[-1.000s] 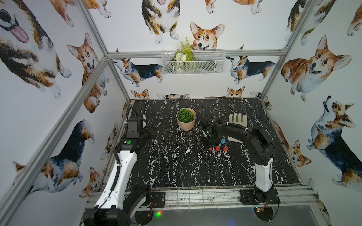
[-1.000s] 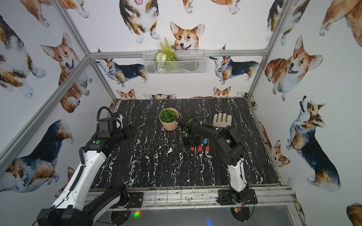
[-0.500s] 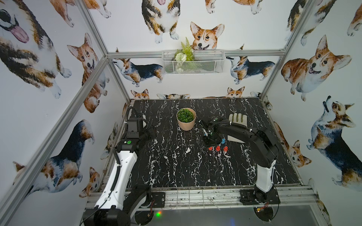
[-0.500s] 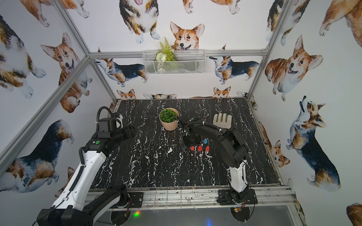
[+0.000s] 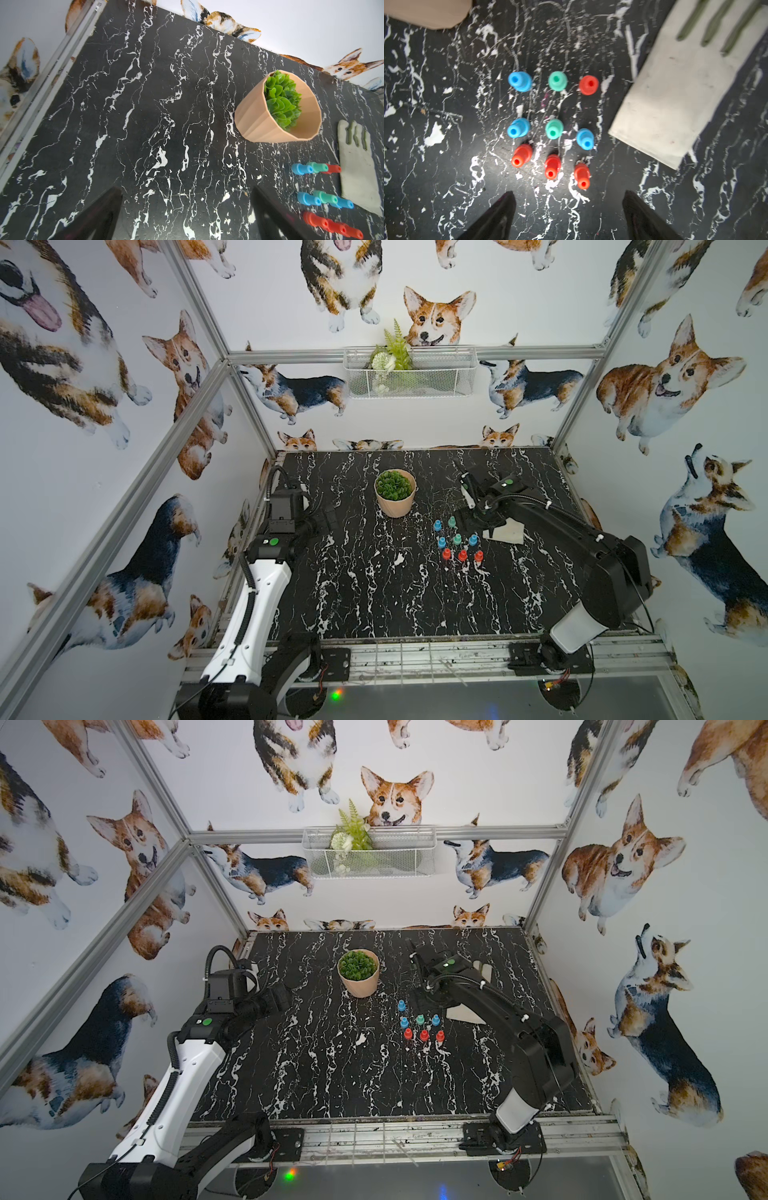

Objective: Close the stamp cap
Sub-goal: Place the stamp at the center of the board, then reset both arms

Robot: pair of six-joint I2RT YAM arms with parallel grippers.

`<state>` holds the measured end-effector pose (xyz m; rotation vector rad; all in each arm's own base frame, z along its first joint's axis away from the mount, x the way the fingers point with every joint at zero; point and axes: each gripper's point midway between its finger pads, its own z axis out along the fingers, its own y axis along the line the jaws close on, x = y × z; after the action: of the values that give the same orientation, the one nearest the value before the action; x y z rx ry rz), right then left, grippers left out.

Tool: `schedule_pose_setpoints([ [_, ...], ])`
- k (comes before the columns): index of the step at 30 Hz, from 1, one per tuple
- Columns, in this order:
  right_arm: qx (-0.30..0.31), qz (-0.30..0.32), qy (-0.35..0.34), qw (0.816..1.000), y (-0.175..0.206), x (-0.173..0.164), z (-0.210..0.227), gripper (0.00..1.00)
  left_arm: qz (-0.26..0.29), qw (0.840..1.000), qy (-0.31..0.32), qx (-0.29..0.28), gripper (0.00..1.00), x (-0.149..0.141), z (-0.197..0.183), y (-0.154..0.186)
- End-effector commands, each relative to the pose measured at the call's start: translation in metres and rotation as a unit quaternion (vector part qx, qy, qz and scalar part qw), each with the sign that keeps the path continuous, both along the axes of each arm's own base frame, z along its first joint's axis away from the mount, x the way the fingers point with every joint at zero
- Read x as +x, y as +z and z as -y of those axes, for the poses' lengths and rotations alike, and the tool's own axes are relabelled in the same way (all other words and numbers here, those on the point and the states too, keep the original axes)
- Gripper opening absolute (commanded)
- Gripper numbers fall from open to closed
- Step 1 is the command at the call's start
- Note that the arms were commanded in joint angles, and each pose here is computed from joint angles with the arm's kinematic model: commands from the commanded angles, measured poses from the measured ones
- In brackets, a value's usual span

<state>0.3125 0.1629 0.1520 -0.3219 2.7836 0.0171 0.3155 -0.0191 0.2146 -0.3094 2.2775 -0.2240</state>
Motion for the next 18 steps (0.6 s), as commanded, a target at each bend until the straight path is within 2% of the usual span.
schedule_pose_setpoints([
  [1, 0.002, 0.032, -0.029, 0.999, 0.010, 0.015, 0.032, 1.00, 0.022, 0.999, 0.044, -0.004, 1.00, 0.008, -0.011, 0.010],
  [5, -0.005, 0.080, -0.093, 0.992, 0.014, 0.031, 0.080, 1.00, 0.048, 0.992, 0.119, 0.015, 1.00, 0.015, -0.035, 0.009],
  [9, -0.009, 0.158, -0.142, 0.977, 0.016, 0.047, 0.121, 1.00, 0.079, 0.976, 0.187, 0.086, 1.00, 0.016, -0.068, -0.007],
  [12, 0.016, 0.231, -0.157, 0.960, 0.016, 0.059, 0.139, 1.00, 0.113, 0.960, 0.207, 0.148, 1.00, 0.019, -0.084, -0.020],
  [15, 0.022, 0.310, -0.152, 0.938, 0.010, 0.064, 0.148, 1.00, 0.105, 0.952, 0.209, 0.198, 1.00, 0.023, -0.092, -0.042],
  [18, -0.001, 0.340, -0.174, 0.924, -0.009, 0.061, 0.167, 0.99, 0.109, 0.949, 0.191, 0.226, 0.99, 0.032, -0.090, -0.062],
])
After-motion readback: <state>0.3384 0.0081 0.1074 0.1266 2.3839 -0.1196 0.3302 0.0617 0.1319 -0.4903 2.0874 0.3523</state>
